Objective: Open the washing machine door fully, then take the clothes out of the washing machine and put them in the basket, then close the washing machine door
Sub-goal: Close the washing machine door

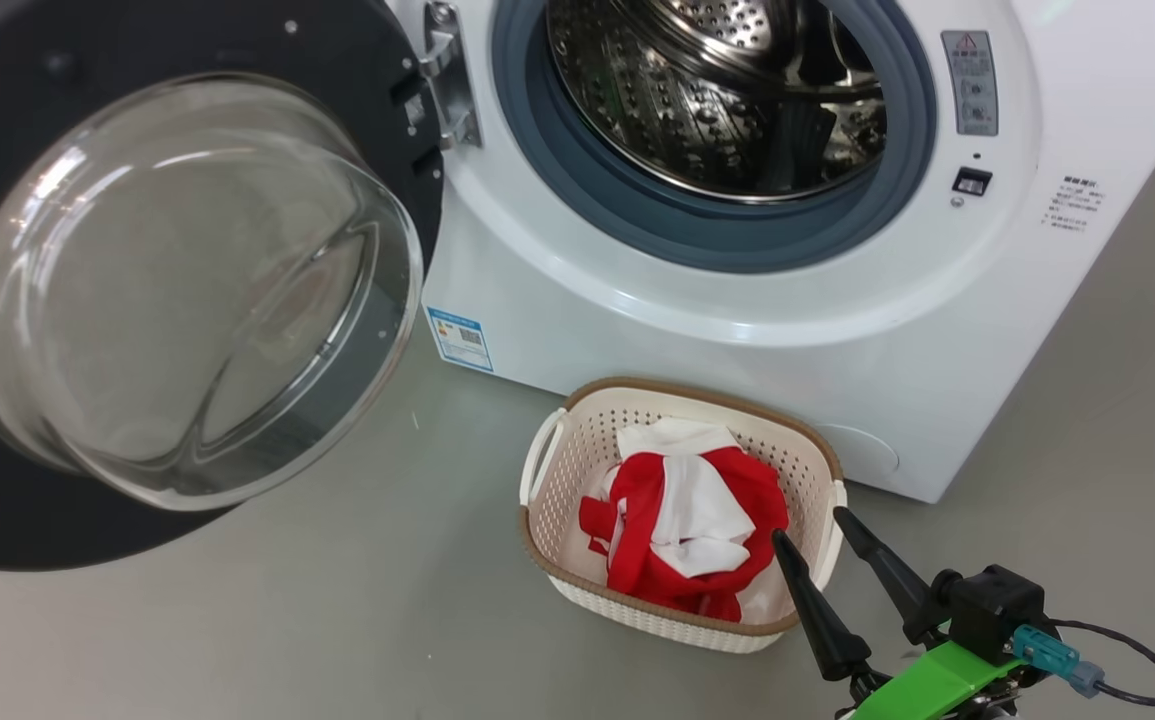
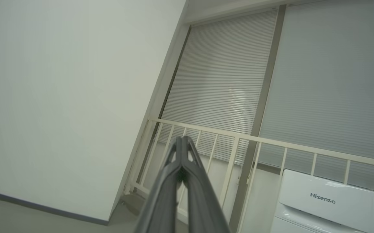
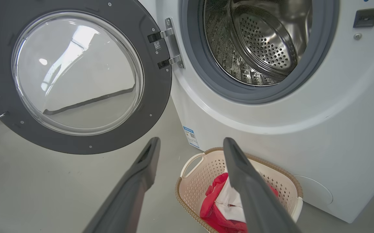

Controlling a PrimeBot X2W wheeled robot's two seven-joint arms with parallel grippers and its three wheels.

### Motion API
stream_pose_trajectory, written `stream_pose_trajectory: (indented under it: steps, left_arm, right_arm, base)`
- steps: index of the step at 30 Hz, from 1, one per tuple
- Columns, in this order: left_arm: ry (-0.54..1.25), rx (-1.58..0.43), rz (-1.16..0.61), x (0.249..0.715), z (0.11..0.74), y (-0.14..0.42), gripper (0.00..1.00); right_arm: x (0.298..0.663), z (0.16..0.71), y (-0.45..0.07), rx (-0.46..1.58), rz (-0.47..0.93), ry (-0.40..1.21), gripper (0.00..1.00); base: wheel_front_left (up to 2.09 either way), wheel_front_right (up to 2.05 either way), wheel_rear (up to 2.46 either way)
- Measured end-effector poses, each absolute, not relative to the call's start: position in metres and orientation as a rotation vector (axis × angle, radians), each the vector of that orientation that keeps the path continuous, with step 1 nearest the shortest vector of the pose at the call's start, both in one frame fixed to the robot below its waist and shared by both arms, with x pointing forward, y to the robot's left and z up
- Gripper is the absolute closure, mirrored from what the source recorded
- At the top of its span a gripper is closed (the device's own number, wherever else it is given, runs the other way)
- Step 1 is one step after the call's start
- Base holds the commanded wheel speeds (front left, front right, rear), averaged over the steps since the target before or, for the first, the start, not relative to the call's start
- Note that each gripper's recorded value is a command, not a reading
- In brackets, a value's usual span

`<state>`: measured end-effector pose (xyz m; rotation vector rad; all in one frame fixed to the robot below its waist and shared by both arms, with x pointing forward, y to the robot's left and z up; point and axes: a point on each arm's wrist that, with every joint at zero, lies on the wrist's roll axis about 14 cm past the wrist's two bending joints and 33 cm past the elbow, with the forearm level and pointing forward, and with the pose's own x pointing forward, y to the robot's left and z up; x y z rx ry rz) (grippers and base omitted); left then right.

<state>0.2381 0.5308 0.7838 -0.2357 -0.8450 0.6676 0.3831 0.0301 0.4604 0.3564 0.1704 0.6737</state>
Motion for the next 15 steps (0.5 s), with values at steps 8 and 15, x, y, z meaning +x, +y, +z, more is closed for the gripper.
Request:
stream_pose_trajectory:
  steps: [8,15]
  left_arm:
    - [-0.434,-0.507,0.740,0.286,0.707,0.569,1.00]
    - [-0.049,-0.787,0.715,0.306,0.622,0.556,1.00]
  right_arm:
    - [0.390,0.454,0.029,0.362,0.665,0.180,0.00]
    - [0.386,0.447,0.030,0.364,0.671,0.204,0.00]
  base:
    - [0.00,0.00,0.00]
    - [0.00,0.00,0.00]
